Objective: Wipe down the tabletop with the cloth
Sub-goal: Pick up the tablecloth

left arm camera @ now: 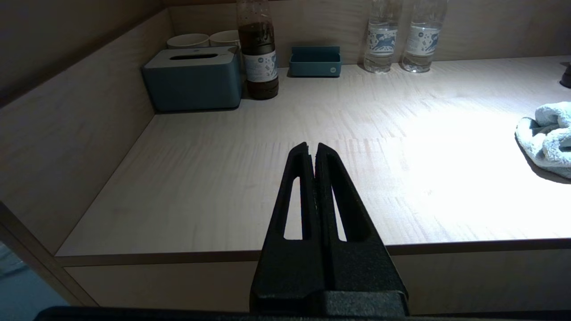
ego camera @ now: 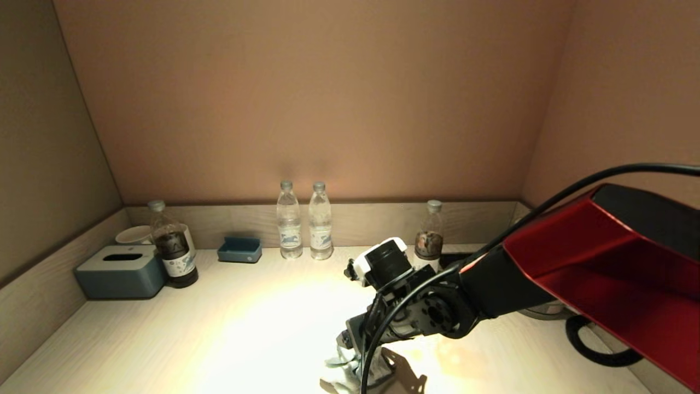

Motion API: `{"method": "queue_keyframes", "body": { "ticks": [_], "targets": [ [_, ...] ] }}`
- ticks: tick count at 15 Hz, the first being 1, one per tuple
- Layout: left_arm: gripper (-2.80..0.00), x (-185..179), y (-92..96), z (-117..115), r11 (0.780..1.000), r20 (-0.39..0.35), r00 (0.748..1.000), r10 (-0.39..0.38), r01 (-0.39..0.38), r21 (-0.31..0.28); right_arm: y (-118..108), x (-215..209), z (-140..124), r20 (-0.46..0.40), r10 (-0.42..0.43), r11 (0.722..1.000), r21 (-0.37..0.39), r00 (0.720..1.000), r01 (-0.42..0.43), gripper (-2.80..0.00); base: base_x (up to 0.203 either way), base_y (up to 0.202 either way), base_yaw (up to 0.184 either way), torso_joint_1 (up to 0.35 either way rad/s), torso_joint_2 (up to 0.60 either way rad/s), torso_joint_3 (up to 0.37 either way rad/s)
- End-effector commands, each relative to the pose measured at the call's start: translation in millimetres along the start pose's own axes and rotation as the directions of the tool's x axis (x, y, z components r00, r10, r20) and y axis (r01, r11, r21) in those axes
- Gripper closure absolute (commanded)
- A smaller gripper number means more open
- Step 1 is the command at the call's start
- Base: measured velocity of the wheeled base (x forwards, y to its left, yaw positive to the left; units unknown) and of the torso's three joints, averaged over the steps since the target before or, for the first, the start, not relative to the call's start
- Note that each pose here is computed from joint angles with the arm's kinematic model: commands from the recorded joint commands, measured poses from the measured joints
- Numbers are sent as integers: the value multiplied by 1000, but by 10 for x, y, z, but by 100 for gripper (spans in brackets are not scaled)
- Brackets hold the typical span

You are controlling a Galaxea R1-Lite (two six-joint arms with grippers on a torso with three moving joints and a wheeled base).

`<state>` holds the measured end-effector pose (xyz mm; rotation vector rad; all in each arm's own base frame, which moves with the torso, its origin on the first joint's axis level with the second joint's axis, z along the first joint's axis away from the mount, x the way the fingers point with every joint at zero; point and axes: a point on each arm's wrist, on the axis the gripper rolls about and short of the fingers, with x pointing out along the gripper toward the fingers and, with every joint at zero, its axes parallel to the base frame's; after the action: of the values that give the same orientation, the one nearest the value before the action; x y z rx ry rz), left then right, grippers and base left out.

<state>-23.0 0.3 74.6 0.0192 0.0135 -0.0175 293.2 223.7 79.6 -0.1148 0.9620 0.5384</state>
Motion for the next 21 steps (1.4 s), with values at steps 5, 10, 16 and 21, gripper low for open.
{"method": "queue_keyframes", "body": {
  "ticks": [5, 10, 16, 21],
  "targets": [
    [0, 0, 0, 0, 1000, 0, 1000, -1, 1, 1, -23, 175, -38, -36, -9, 1000, 8, 999, 9, -280, 0, 0, 0, 0, 0, 0],
    [0, 0, 0, 0, 1000, 0, 1000, 0, 0, 0, -30, 176, -53, -40, -21, 1000, 21, 999, 21, 0, 0, 0, 0, 0, 0, 0],
    [0, 0, 0, 0, 1000, 0, 1000, -1, 1, -1, -39, 165, -121, -58, -39, 999, 27, 998, 41, 0, 0, 0, 0, 0, 0, 0],
    [0, 0, 0, 0, 1000, 0, 1000, -1, 1, -1, -47, 87, -177, -65, -41, 999, 32, 997, 43, 0, 0, 0, 0, 0, 0, 0]
  ]
}}
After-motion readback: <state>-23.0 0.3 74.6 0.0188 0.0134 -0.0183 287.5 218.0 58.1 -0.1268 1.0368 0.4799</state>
